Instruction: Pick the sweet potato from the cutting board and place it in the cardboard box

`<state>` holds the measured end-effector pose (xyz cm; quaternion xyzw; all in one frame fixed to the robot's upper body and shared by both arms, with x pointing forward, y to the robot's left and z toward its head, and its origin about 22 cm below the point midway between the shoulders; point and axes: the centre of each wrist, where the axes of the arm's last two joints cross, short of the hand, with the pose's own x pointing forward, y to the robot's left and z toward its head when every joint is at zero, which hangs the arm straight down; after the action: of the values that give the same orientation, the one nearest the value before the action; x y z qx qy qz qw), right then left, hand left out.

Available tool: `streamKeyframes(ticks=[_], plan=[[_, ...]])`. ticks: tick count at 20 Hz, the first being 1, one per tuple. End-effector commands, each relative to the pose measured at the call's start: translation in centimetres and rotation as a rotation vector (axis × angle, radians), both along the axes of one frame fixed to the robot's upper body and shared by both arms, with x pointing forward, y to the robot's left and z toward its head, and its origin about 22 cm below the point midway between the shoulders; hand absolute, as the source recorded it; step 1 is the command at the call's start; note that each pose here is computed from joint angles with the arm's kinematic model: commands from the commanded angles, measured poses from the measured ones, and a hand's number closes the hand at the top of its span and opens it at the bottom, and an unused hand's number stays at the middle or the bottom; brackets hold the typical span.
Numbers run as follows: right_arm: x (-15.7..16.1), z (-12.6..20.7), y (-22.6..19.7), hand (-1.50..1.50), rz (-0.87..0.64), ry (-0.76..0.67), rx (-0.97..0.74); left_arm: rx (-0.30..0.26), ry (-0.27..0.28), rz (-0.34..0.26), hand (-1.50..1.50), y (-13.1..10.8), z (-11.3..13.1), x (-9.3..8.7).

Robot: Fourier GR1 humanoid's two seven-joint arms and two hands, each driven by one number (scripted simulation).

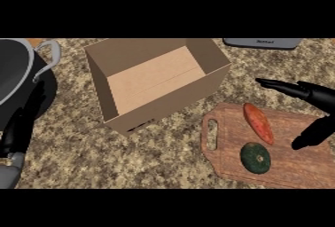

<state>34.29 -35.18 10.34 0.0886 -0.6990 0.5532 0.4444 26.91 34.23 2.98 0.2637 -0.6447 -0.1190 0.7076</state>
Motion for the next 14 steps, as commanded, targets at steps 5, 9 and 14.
streamKeyframes(ticks=[5,9,14], plan=[[2.1,0.3,0.7,-1.50,0.279,-0.011,-0.339,0.004,-0.004,0.012,0.00,0.2,1.3,2.0],[3.6,-0.4,1.1,-1.50,0.329,-0.005,-0.433,0.005,0.011,0.016,0.00,-0.5,-0.3,1.4],[5.8,-1.7,4.7,-1.50,0.379,-0.025,-0.526,0.006,0.012,0.032,0.00,0.4,0.2,1.3]])
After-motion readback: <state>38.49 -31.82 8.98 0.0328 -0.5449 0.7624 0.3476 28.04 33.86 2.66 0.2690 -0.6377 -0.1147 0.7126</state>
